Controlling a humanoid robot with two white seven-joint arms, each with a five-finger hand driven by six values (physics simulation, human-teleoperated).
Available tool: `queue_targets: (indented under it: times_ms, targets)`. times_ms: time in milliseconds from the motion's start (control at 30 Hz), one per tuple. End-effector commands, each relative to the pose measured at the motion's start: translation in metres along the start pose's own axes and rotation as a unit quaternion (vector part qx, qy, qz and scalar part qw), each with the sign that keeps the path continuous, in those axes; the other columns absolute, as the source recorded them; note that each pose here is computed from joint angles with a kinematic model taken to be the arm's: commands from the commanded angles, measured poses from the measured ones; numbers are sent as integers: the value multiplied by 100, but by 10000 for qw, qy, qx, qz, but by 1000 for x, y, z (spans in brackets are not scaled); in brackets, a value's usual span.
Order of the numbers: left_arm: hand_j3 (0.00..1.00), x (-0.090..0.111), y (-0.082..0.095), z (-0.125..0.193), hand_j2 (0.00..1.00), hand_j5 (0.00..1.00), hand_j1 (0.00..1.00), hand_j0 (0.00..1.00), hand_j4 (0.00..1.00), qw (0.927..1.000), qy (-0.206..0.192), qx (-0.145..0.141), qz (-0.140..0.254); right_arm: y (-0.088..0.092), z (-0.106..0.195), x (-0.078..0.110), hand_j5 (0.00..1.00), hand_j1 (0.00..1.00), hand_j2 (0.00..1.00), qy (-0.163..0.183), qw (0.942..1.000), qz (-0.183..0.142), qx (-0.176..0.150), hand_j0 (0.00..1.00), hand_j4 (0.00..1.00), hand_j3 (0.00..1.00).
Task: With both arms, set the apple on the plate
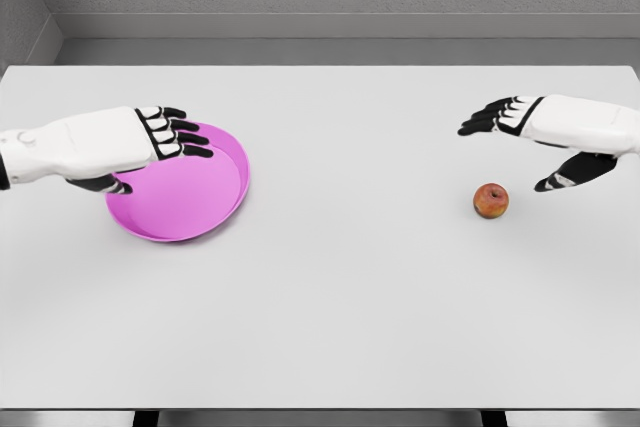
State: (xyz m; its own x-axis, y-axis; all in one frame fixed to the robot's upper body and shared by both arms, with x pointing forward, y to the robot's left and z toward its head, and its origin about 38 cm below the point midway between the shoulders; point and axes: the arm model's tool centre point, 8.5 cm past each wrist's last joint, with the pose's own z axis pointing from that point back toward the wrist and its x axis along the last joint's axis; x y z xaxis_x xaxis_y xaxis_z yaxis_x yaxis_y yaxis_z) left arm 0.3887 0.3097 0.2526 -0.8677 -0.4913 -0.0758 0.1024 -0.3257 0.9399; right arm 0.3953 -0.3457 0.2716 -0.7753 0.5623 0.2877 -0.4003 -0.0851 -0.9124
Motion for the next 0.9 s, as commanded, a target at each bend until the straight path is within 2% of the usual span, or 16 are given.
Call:
queue_targets:
  times_ms: [0, 267, 333, 400, 500, 633, 867]
  targets:
    - [100, 2, -4, -1, 100, 100, 100, 100, 100, 10000, -37, -43, 57, 2, -4, -3, 100, 100, 100, -176, 9987, -422, -228, 100, 100, 100]
    - [100, 2, -3, -3, 100, 100, 100, 100, 100, 10000, -62, -51, 42, 31, -5, -15, 100, 100, 100, 26, 9970, -758, 131, 100, 100, 100]
    - [100, 3, -5, -4, 100, 100, 100, 100, 100, 9998, -74, -171, 44, 37, -4, -20, 100, 100, 100, 97, 9963, -836, 198, 100, 100, 100]
    - [100, 3, -5, -4, 100, 100, 100, 100, 100, 9998, -74, -171, 44, 45, -4, -25, 100, 100, 100, 208, 9952, -914, 297, 100, 100, 100]
    - [100, 3, -5, -4, 100, 100, 100, 100, 100, 9998, -74, -179, 44, 57, 1, -42, 100, 100, 100, 505, 9922, -1074, 388, 100, 100, 100]
    - [100, 3, -5, -4, 100, 100, 100, 100, 100, 9998, -72, -175, 37, 72, -5, -50, 100, 100, 100, 603, 9905, -1128, 514, 100, 100, 100]
    - [100, 3, -5, -4, 100, 100, 100, 100, 100, 9998, -72, -183, 37, 85, -23, -57, 100, 100, 100, 618, 9887, -1276, 492, 100, 100, 100]
